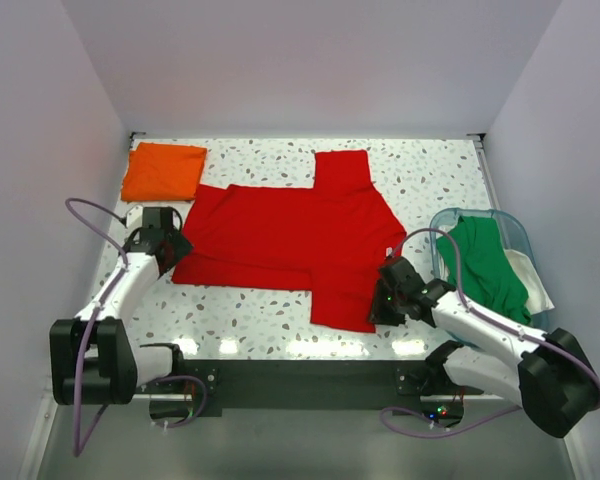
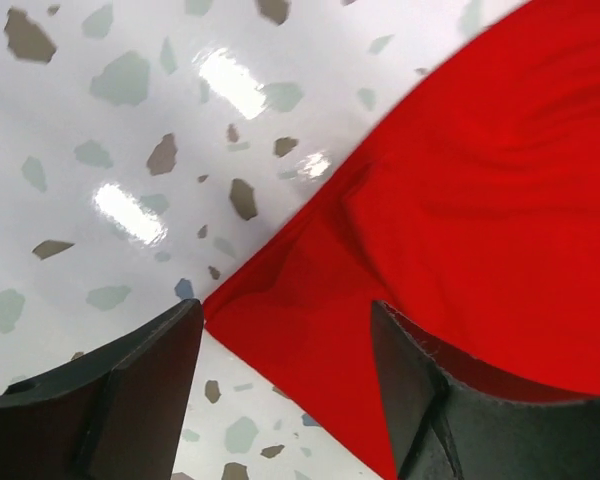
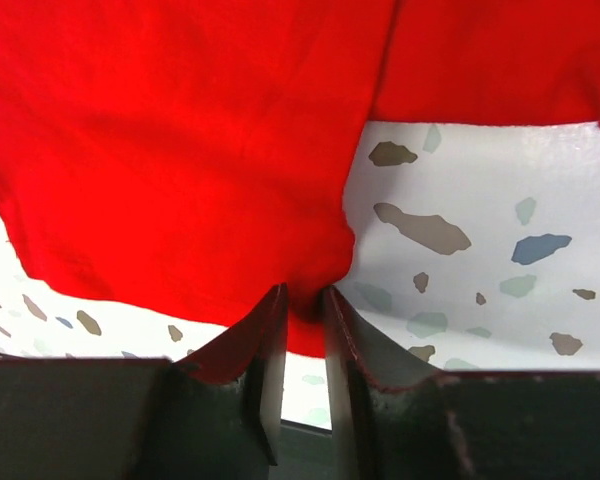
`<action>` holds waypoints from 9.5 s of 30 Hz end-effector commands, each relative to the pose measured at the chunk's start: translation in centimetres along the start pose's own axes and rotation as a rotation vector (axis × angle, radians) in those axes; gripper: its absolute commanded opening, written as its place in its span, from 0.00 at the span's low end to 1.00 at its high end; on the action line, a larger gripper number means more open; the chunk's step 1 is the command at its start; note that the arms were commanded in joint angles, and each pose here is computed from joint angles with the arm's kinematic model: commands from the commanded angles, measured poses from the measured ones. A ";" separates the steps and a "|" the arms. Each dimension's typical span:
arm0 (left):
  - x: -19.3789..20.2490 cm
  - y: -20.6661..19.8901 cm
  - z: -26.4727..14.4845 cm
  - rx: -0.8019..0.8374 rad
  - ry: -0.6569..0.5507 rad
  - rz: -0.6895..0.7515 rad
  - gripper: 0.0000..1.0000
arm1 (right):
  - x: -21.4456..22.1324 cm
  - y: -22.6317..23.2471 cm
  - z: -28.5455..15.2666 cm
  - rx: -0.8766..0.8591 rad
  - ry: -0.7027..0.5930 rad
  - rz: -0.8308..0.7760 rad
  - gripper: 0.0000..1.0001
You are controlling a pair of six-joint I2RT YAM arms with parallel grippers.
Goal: Fold and stack the t-shirts
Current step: Fold the tshirt
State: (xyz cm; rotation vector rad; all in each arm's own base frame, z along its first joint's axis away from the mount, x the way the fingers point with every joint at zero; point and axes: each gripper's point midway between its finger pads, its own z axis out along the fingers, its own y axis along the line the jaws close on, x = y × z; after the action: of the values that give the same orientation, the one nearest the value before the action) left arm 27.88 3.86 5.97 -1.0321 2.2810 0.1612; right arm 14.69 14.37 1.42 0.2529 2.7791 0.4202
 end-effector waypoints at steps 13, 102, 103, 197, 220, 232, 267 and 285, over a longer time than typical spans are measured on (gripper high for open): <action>-7.2 -9.2 -8.2 0.500 -0.184 0.106 0.79 | -6.4 6.5 -4.6 -0.082 -0.114 -0.033 0.00; -4.8 -7.3 1.9 0.080 0.009 -0.024 0.70 | -31.7 4.4 0.6 -0.250 -0.439 0.309 0.00; -4.8 -7.1 1.8 0.074 0.006 -0.023 0.74 | -31.7 4.4 0.8 -0.250 -0.437 0.309 0.00; 4.1 1.2 2.2 0.002 0.034 -0.141 0.04 | -11.4 -6.6 -3.6 0.135 -0.273 0.330 0.00; 4.6 2.4 -3.0 0.092 0.033 -0.244 0.24 | -5.2 -6.8 -13.0 0.108 -0.351 0.370 0.26; -4.1 -3.7 -5.9 0.264 -0.139 -0.169 0.73 | -12.8 -1.9 -14.7 -0.075 -0.473 0.187 0.62; -8.9 -19.4 13.8 -0.024 -0.064 0.103 0.45 | -36.9 2.6 -0.5 -0.047 -0.501 0.009 0.53; -7.3 -19.5 14.2 0.007 -0.016 0.117 0.00 | -40.5 0.6 6.9 0.055 -0.448 -0.046 0.57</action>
State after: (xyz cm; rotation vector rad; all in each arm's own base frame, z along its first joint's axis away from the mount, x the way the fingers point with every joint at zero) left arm 52.58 0.64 2.11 -0.8905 2.3087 0.2372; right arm 52.43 8.79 5.02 0.2963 2.4277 0.3046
